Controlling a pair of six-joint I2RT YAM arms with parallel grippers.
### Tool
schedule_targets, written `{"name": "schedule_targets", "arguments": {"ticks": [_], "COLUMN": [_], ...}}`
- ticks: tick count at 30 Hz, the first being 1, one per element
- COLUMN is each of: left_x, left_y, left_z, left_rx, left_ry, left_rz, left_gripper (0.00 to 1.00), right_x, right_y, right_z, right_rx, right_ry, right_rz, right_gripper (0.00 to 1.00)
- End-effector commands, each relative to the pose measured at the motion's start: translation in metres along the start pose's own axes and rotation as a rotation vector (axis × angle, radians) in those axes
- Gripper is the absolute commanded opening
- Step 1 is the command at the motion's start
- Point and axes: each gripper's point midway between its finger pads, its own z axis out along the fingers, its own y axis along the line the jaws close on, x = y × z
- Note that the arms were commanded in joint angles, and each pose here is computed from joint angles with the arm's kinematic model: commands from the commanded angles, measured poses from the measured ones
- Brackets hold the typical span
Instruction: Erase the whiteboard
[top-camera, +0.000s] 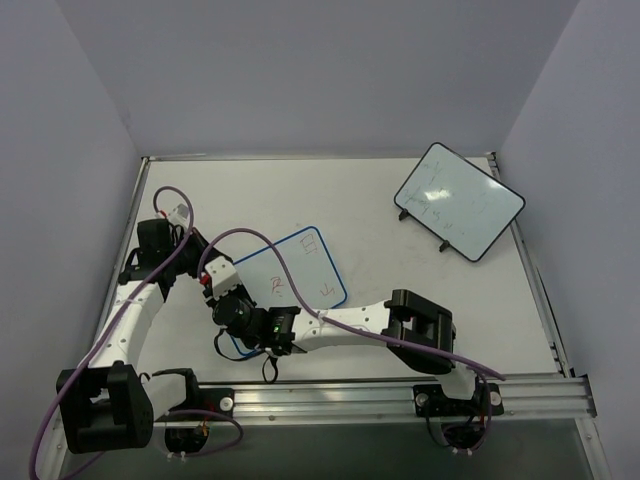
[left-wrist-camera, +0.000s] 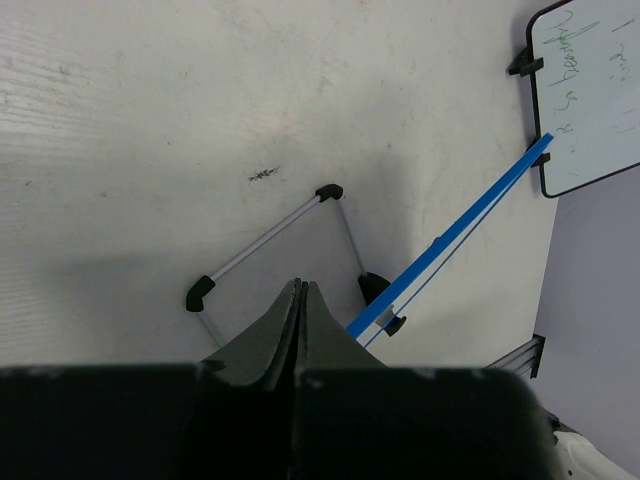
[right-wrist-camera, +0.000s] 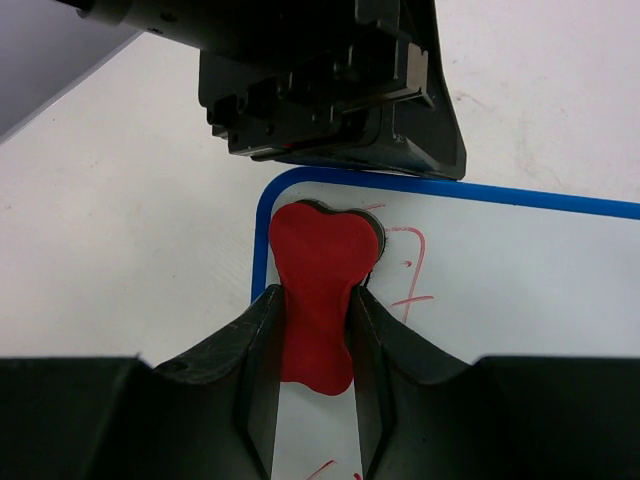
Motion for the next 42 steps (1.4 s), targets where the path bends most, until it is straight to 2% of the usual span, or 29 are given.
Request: {"name": "schedule_targets", "arguments": {"ticks": [1, 16, 21, 25, 28, 34, 42], "left_x": [-0.005, -0.025, -0.037, -0.043, -0.043, -0.036, -0.021], "left_y": [-0.001, 0.0, 0.013, 0.019, 0.021, 0.025, 0.016], "left_z": [-0.004, -0.007, -0.011, -0.01, -0.008, -0.007, -0.001], "left_rx": [-0.017, -0.042, -0.074, -0.091, -0.096, -0.103, -0.005], "left_ry": [-0.026, -0.086, -0.12, -0.135, -0.13, -0.112, -0.057], "left_rz": [-0.008, -0.033, -0.084, -0.103, -0.105, -0.093, -0.103], "left_gripper": [0.02, 0.02, 0.08, 0.07, 0.03, 0.02, 0.02], "right_x": [-0.005, -0.001, 0.0, -0.003, -0.002, -0.007, -0.001], "right_y": [-0.008, -0.085, -0.096, -0.093, -0.085, -0.066, -0.042], "right_z": [-0.002, -0.007, -0.01, -0.008, -0.004, 0.003, 0.01], "right_rx": [0.041, 0.206, 0.229, 0.213, 0.196, 0.15, 0.083], "right_ry": [-0.012, 0.025, 0.025, 0.022, 0.034, 0.052, 0.096], "right_rz": [-0.003, 0.036, 0.039, 0.043, 0.027, 0.008, -0.007], "right_gripper": [0.0, 0.0, 0.0, 0.0, 0.0, 0.0, 0.0]}}
